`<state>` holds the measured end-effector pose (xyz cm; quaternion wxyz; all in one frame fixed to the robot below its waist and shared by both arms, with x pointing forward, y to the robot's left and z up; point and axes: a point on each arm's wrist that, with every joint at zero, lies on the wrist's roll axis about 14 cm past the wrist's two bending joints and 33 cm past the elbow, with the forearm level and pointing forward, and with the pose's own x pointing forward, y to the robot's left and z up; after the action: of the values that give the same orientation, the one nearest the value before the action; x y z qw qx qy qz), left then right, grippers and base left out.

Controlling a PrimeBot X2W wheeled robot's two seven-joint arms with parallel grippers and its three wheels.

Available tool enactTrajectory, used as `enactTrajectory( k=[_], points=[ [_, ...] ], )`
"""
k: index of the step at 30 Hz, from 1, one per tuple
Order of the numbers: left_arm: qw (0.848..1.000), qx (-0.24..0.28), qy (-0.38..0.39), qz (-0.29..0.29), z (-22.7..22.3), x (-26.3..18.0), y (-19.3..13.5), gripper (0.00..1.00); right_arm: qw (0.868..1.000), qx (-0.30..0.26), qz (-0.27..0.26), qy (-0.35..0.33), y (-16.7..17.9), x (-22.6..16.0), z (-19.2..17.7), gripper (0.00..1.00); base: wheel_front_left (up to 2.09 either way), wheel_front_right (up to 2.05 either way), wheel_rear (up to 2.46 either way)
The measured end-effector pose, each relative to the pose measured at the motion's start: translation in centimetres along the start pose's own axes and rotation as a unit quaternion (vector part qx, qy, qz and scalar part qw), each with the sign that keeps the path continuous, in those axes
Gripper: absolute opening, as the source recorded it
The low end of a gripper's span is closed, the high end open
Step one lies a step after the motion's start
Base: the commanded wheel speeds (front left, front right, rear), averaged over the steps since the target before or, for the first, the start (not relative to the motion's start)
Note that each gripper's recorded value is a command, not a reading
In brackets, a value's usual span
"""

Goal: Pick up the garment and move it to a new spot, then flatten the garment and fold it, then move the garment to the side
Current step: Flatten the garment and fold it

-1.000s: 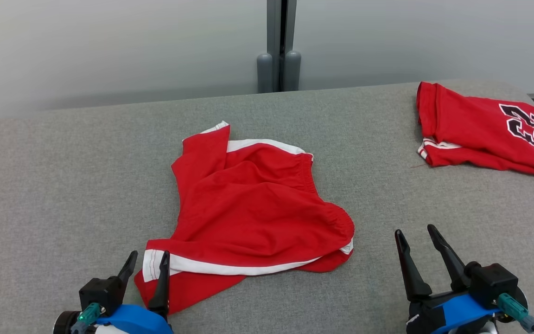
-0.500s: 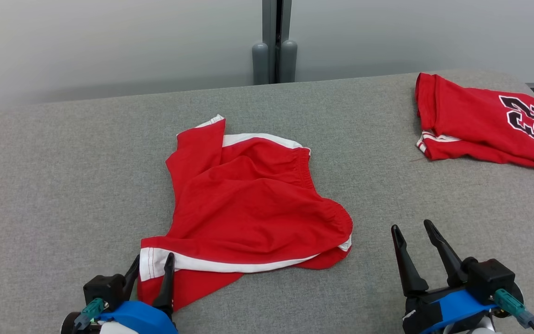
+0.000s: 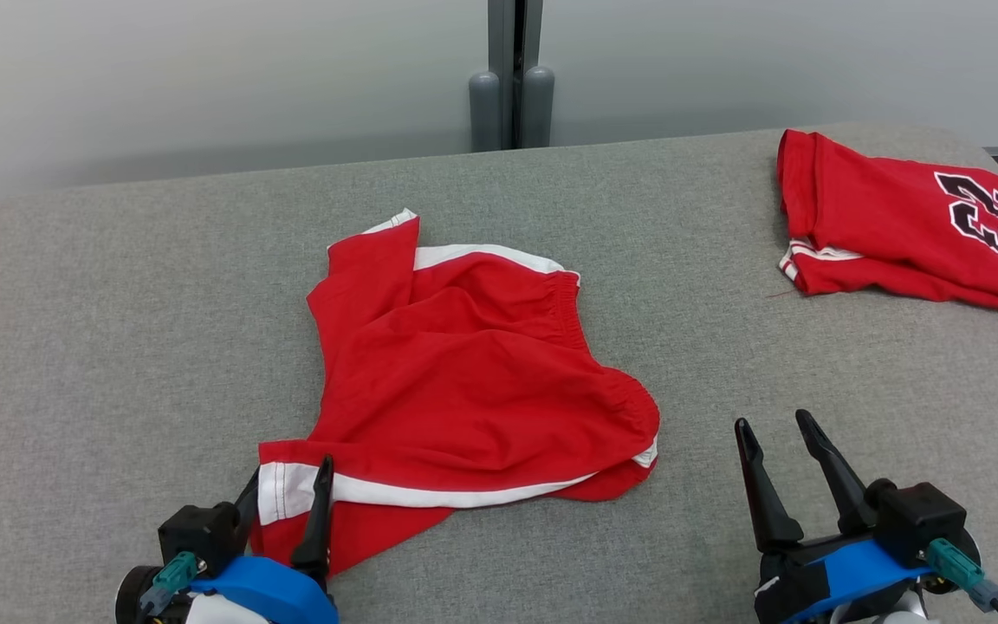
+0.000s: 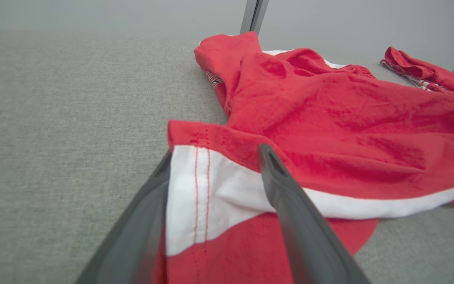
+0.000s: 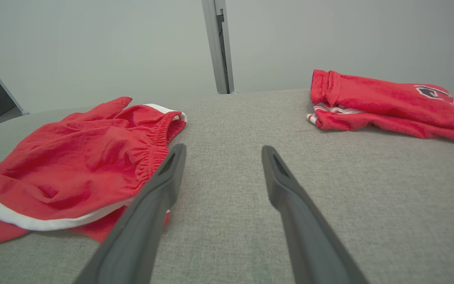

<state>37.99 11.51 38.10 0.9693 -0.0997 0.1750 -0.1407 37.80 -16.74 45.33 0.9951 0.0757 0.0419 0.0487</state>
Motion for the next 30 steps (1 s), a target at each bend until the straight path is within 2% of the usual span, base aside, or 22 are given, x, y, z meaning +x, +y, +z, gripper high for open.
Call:
enactTrajectory(
  k=[10, 16, 17, 18, 19, 23, 30],
  points=[
    [1.000, 0.001, 0.003, -0.005, -0.9, -1.4, -0.8, 1.00, 1.000, 0.004, 0.003, 0.001, 0.4, 0.2, -0.1, 1.00, 0.00, 0.00, 0.00],
    [1.000, 0.004, 0.005, -0.021, -0.6, -0.4, -1.6, 1.00, 1.000, 0.004, 0.010, 0.006, 0.8, 0.3, -0.4, 1.00, 0.00, 0.00, 0.00],
    [1.000, 0.003, 0.004, -0.022, -0.4, -0.2, -1.7, 0.49, 1.000, 0.005, 0.010, 0.006, 0.8, 0.3, -0.4, 1.00, 0.00, 0.00, 0.00],
    [1.000, 0.003, 0.005, -0.023, -0.4, -0.1, -1.7, 0.34, 1.000, 0.004, 0.009, 0.006, 0.7, 0.2, -0.4, 1.00, 0.00, 0.00, 0.00],
    [1.000, 0.002, 0.009, -0.022, -0.6, 0.0, -1.6, 0.00, 1.000, 0.004, 0.008, 0.006, 0.7, 0.2, -0.4, 1.00, 0.00, 0.00, 0.00],
    [1.000, 0.006, 0.021, -0.022, -1.1, 0.1, -1.4, 0.00, 1.000, 0.004, 0.006, 0.004, 0.5, 0.0, -0.3, 1.00, 0.00, 0.00, 0.00],
    [0.999, 0.002, -0.008, -0.038, 0.4, -0.9, -2.6, 0.00, 1.000, 0.006, 0.006, 0.002, 0.5, -0.4, -0.2, 1.00, 0.00, 0.00, 0.00]
  ],
)
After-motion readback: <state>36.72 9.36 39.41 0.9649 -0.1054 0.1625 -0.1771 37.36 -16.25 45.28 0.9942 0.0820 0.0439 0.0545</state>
